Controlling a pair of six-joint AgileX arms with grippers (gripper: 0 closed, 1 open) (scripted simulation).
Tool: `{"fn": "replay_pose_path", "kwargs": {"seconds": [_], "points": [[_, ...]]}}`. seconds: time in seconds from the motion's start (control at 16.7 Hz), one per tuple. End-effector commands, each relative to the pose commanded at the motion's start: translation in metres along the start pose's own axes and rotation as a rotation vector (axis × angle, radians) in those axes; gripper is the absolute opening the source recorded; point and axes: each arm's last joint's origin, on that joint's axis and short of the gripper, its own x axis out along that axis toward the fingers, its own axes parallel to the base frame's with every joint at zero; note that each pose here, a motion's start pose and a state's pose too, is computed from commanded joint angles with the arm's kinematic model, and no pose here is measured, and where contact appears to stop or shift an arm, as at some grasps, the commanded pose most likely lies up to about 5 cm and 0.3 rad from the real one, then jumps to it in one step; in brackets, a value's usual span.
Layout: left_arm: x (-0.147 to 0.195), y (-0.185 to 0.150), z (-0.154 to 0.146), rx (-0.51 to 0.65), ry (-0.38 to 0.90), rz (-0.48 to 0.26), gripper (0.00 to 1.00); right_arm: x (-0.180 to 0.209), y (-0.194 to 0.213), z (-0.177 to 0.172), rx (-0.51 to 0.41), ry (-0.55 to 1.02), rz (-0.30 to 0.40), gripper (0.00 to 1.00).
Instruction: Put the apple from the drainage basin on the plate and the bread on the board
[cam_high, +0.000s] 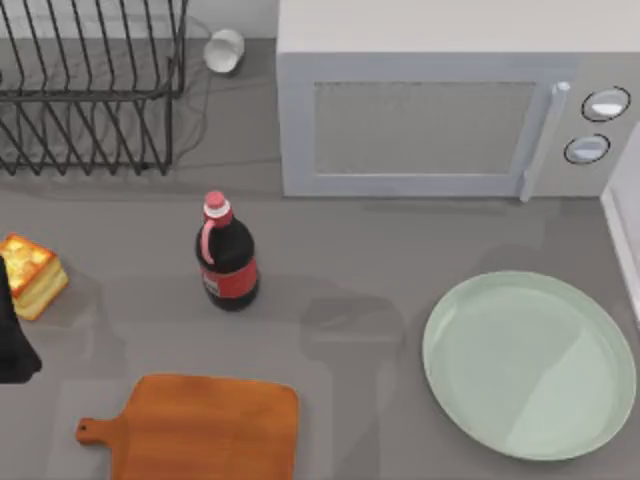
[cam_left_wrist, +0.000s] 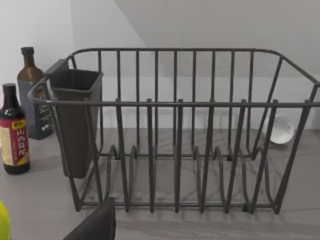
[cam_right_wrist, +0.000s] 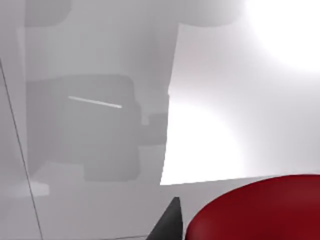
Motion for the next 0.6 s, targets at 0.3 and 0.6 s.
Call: {"fn": "replay_pose_path", "kwargs": {"seconds": [0.3, 0.6], "points": [[0.000, 0.000, 0.000, 0.000, 0.000, 0.000, 1.00, -0.029, 0.044, -0.020, 0.125, 0.039, 0.007, 0.00], [0.000, 0.000, 0.000, 0.000, 0.000, 0.000, 1.00, -0.052, 0.100, -0.050, 0.177, 0.080, 0.005, 0.00]]}}
